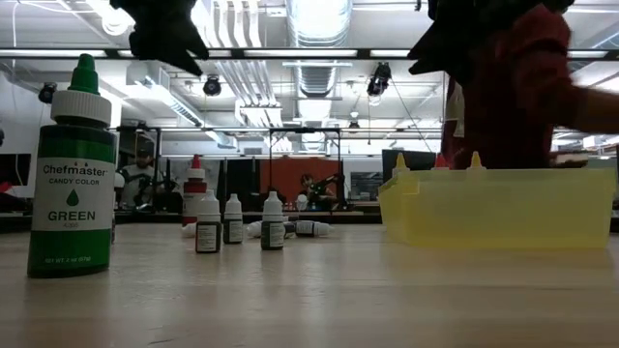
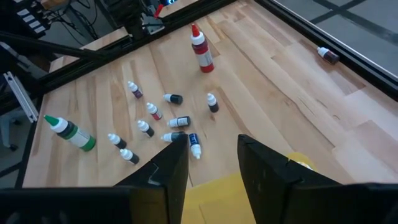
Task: Pick & Place food coloring
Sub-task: Put the big red food coloring bottle into the yellow bin
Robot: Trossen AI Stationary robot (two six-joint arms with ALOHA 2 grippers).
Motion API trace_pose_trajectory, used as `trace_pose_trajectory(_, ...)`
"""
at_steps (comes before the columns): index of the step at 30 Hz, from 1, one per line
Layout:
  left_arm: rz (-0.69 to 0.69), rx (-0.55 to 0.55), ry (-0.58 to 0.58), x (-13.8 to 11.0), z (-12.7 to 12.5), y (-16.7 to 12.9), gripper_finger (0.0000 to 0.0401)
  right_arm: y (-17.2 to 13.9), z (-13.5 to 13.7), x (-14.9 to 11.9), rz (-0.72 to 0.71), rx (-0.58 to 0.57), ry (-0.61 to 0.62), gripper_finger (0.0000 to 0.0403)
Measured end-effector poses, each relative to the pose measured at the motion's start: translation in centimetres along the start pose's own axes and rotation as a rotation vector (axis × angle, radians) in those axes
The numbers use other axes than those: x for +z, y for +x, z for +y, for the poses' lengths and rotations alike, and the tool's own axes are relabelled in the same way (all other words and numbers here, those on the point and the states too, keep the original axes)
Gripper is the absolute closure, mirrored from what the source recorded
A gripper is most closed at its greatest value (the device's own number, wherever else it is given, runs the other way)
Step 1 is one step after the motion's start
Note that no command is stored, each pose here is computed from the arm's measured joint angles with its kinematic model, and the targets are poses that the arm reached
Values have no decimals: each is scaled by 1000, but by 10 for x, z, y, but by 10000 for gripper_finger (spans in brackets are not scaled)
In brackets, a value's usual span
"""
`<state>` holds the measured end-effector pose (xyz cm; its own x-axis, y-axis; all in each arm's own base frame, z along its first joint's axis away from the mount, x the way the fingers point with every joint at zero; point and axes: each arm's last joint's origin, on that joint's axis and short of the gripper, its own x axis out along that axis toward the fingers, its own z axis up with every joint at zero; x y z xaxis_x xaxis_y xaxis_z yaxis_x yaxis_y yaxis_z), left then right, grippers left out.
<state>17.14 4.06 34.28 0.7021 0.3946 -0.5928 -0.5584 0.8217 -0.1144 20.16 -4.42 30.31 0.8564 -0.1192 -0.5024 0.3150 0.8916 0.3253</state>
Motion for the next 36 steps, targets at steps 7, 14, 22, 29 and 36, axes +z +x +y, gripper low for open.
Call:
trace_pose_trajectory(7, 101, 49, 31, -2, 12, 15, 188, 0, 0, 0, 0, 0, 0, 275)
trace_pose_trajectory(14, 200, 64, 124, -3, 14, 37, 188, 0, 0, 0, 2, -1, 0, 275)
trace_pose_trajectory(22, 296, 95, 198, -10, 19, 62, 188, 0, 0, 0, 2, 0, 0, 275)
trace_pose_trajectory(29, 384, 102, 192, -27, 27, 88, 188, 0, 0, 0, 2, 0, 0, 275)
trace_pose_trajectory(36, 439, 85, 167, -38, 30, 107, 188, 0, 0, 0, 3, 0, 0, 275)
